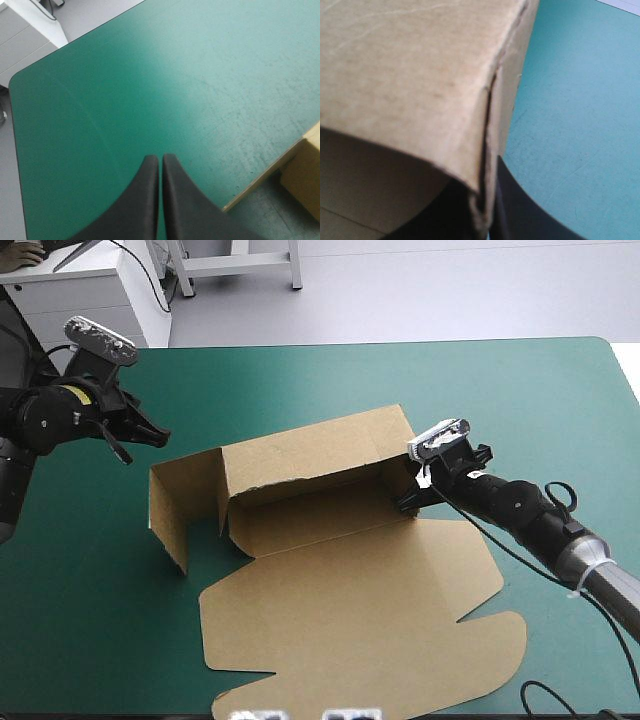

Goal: Fold the box

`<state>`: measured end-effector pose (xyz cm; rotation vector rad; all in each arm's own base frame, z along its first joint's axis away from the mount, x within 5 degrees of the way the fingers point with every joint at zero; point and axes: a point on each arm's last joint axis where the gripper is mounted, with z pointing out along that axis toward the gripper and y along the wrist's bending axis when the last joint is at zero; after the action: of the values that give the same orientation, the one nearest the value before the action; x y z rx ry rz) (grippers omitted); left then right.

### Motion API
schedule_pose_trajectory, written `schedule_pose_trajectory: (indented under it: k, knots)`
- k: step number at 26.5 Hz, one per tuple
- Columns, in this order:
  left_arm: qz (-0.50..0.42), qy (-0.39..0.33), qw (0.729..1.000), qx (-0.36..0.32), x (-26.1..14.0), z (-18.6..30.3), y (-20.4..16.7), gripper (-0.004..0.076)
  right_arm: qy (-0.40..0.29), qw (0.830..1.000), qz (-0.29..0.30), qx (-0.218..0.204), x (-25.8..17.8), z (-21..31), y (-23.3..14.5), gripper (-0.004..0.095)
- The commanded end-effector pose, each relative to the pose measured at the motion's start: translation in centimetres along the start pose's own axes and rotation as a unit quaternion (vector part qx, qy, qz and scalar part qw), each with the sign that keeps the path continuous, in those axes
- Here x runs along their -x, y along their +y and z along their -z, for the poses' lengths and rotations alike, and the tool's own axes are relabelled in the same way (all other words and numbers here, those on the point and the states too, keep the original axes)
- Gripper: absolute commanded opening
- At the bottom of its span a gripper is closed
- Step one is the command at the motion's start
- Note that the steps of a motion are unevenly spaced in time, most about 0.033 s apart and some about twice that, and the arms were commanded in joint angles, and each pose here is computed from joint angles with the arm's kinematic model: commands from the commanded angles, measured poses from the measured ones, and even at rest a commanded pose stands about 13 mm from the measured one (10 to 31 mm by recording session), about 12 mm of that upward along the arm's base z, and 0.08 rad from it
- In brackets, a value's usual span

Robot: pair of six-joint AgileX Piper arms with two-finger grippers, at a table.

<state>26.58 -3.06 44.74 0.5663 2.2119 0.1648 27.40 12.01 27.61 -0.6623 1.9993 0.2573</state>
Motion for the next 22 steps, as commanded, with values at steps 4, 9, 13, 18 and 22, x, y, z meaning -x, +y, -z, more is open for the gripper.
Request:
schedule_pose_trajectory:
  k: [4,9,13,18,22]
  knots:
    - [0.021,-0.03,0.999,0.038,-0.7,2.3,1.2,0.0008,-0.036,0.999,0.024,-0.009,2.0,1.8,-0.2,-0.0019]
    - [0.021,-0.03,0.999,0.038,-1.1,1.8,1.0,0.0009,0.002,0.998,0.06,0.028,1.8,3.1,-0.2,-0.0019]
    - [0.027,-0.027,0.999,0.026,-1.5,1.1,0.7,0.0008,0.039,0.999,0.017,0.029,2.6,4.7,-1.8,-0.0019]
    - [0.028,-0.033,0.999,0.027,-1.3,1.1,0.7,0.0008,0.057,0.998,-0.028,0.009,4.6,7.2,-3.4,-0.0019]
    - [0.032,-0.035,0.999,0.024,-1.3,1.1,0.7,0.0008,0.101,0.993,-0.056,0.01,6.2,8.9,-3.7,-0.0019]
